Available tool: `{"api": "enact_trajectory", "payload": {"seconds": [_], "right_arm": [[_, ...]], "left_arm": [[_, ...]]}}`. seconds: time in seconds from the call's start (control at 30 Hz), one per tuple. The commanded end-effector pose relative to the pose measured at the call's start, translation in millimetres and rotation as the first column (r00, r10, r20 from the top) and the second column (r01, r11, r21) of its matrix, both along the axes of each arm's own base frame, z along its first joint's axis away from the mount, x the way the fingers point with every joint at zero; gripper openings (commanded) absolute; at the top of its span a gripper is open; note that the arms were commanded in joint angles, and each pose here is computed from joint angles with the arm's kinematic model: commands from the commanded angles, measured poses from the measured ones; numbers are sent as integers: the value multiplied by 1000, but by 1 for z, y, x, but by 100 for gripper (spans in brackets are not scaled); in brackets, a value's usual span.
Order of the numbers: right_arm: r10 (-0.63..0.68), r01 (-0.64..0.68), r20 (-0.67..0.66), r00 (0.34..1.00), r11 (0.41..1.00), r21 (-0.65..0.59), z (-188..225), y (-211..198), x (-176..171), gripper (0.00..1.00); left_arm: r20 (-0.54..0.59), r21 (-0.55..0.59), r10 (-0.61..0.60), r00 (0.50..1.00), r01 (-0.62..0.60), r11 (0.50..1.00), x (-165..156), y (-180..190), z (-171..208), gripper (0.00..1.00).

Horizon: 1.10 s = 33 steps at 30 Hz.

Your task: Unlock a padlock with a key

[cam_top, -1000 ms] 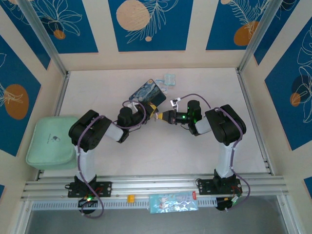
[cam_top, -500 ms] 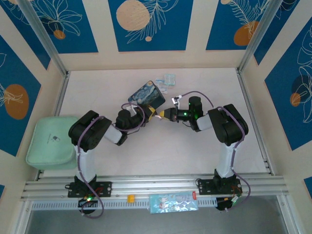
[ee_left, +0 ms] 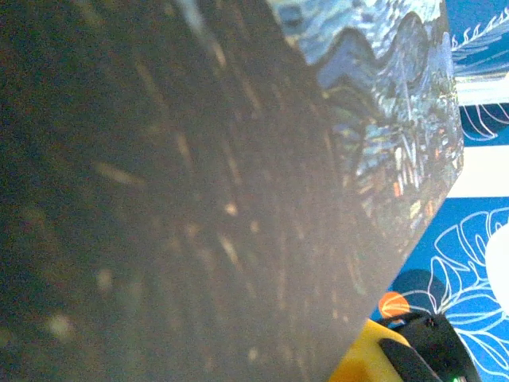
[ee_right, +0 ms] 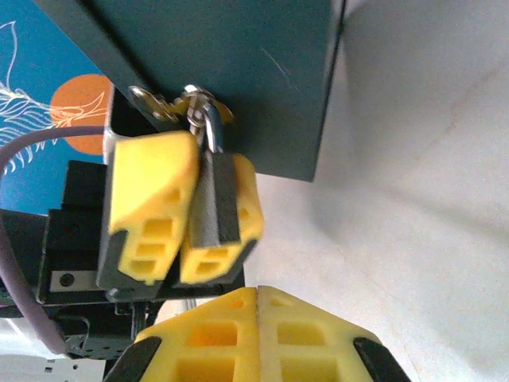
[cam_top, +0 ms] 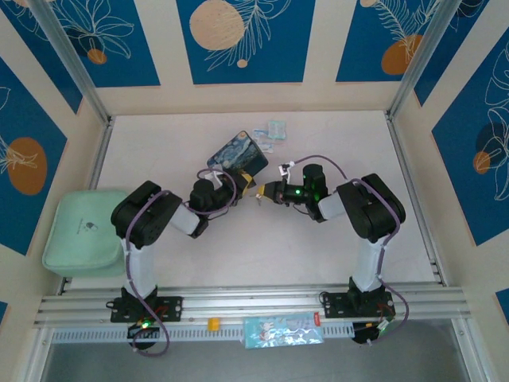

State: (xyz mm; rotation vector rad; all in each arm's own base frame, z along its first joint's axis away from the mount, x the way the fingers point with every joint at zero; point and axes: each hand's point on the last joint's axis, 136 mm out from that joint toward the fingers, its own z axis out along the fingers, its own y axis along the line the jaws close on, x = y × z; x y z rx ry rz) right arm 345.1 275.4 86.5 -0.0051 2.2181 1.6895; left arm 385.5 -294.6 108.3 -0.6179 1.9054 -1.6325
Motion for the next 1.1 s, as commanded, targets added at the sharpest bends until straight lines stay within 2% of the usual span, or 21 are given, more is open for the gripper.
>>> {"api": "enact_trajectory", "payload": {"seconds": [0.0, 0.23, 0.4, 0.6, 0.8, 0.87, 0.97, 1.07], "right_arm": [[-61, 61, -16, 998, 998, -3, 4, -6, 1, 0], [-159, 158, -57, 986, 987, -22, -4, -17, -3, 0], [-194, 191, -45, 980, 980, -57, -4, -20, -2, 0], [-210, 207, -31, 977, 976, -70, 1, -24, -2, 0], [-211, 209, -16, 977, 975, -80, 6, -27, -2, 0], [-207, 205, -12, 978, 975, -83, 9, -27, -1, 0], [-206, 205, -3, 979, 975, -85, 15, -28, -1, 0], [-208, 209, 18, 978, 975, -81, 23, -30, -1, 0]], "left_arm": [[57, 31, 88, 994, -90, 995, 12, 9, 15, 0], [20, 155, 221, 975, -222, 963, 26, 23, -14, 0], [-30, 218, 224, 974, -212, 953, 29, 17, -27, 0], [-88, 314, 225, 970, -187, 931, 26, 18, -39, 14], [-123, 353, 218, 968, -163, 921, 24, 17, -41, 15], [-134, 344, 217, 967, -160, 925, 22, 17, -41, 22], [-148, 339, 206, 967, -146, 929, 18, 17, -36, 40], [-146, 324, 184, 972, -129, 937, 13, 16, -22, 51]]}}
